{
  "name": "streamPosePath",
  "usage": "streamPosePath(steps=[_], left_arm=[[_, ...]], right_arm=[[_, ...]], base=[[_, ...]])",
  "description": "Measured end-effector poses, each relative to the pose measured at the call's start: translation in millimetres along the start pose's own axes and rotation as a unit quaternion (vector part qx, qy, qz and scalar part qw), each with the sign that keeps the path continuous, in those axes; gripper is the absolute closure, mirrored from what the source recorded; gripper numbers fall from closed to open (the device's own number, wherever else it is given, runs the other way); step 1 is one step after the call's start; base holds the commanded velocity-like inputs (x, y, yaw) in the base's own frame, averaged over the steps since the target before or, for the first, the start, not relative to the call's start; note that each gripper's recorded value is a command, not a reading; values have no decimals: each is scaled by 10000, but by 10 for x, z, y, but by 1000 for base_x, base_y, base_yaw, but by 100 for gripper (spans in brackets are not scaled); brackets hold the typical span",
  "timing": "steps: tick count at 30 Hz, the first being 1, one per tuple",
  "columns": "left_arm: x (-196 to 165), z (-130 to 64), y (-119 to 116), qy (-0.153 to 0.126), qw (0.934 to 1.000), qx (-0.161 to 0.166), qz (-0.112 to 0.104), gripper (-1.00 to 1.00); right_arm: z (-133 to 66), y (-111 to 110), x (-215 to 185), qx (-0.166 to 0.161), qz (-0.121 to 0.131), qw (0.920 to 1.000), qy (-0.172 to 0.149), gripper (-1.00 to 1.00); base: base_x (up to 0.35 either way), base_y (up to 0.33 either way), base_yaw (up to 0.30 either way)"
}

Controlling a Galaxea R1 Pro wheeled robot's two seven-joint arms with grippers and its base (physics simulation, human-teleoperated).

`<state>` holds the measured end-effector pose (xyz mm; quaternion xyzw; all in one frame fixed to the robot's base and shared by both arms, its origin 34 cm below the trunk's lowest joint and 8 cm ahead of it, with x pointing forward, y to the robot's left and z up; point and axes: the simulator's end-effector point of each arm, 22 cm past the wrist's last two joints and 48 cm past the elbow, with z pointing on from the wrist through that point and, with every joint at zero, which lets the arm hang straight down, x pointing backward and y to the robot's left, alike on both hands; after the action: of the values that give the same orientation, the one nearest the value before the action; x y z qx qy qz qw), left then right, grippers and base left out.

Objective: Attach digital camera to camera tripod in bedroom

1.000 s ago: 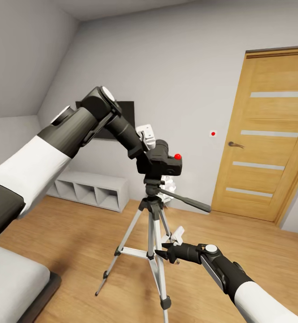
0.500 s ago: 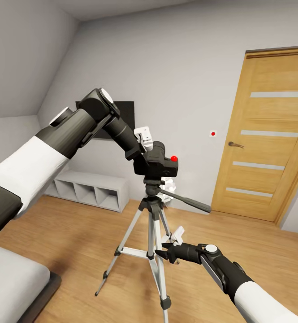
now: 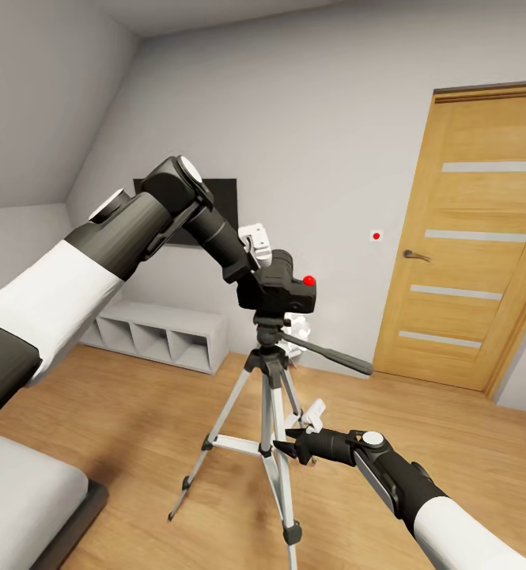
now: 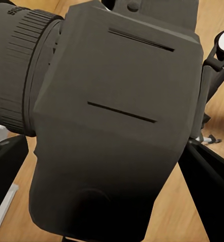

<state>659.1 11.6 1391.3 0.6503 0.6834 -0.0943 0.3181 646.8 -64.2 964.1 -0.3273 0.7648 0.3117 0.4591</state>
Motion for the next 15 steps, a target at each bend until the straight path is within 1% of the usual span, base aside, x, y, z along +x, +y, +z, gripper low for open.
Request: streamPosePath(steps=[4, 12, 13, 15], left_arm=[[0, 1, 0, 1, 10000, 1, -2, 100], [13, -4, 8, 5, 10000, -5, -20, 100], [16, -5, 10, 6, 10000, -7, -23, -100], [15, -6, 10, 6, 10000, -8, -23, -100]], right_arm=[[-1, -1, -27, 2, -27, 10000, -56, 100], [-1, 0, -32, 1, -53, 10000, -69, 100], [0, 0, -29, 0, -54, 10000, -66, 100], [-1, 1, -26, 0, -59, 10000, -62, 100]], base=[[0, 0, 0], [0, 0, 0], [0, 0, 0], [0, 0, 0]])
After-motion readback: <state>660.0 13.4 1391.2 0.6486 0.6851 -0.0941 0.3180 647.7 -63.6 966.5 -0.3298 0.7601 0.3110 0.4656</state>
